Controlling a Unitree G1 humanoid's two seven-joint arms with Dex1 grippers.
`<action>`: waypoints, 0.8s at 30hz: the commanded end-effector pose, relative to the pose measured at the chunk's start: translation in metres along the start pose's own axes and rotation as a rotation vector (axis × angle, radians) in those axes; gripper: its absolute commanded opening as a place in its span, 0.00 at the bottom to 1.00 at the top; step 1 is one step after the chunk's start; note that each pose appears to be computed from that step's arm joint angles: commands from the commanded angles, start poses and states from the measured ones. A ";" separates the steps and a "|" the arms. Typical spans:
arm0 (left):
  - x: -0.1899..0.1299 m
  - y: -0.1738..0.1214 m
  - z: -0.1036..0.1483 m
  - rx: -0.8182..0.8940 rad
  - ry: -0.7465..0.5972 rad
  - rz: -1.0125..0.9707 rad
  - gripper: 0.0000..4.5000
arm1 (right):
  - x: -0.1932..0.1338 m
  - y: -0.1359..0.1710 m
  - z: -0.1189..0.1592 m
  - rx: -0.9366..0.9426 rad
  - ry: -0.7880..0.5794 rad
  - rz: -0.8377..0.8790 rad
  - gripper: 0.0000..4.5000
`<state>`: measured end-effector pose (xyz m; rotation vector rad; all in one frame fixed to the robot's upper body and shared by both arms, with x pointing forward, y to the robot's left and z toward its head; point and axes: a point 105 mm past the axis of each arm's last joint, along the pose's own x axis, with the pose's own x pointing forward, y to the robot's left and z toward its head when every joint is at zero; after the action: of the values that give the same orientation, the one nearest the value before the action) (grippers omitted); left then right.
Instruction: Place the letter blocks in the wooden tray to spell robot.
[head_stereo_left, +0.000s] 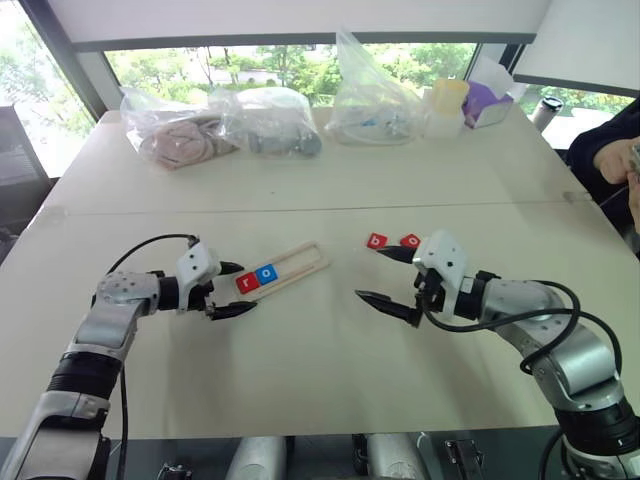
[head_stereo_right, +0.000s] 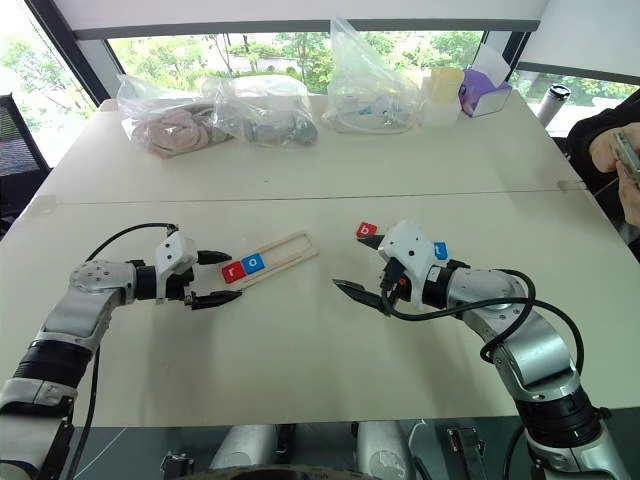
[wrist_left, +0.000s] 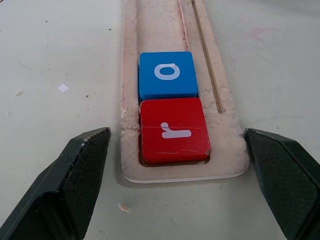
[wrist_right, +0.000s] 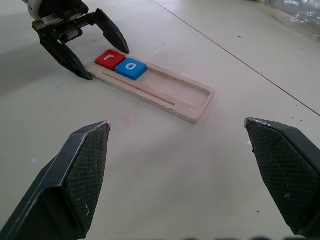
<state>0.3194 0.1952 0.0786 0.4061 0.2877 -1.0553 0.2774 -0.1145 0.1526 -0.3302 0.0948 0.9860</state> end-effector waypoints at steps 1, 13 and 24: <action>0.000 -0.010 -0.031 -0.039 0.094 -0.002 1.00 | -0.002 0.001 0.014 -0.039 -0.039 -0.003 0.98; 0.002 -0.017 -0.045 -0.029 0.108 0.002 1.00 | -0.001 0.001 0.015 -0.036 -0.044 0.002 0.98; 0.004 -0.020 -0.047 -0.029 0.109 -0.015 1.00 | 0.000 0.003 0.015 -0.035 -0.042 0.007 0.98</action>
<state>0.3154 0.1961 0.0684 0.4212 0.2370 -1.0405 0.2777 -0.1146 0.1522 -0.3280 0.1035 0.9830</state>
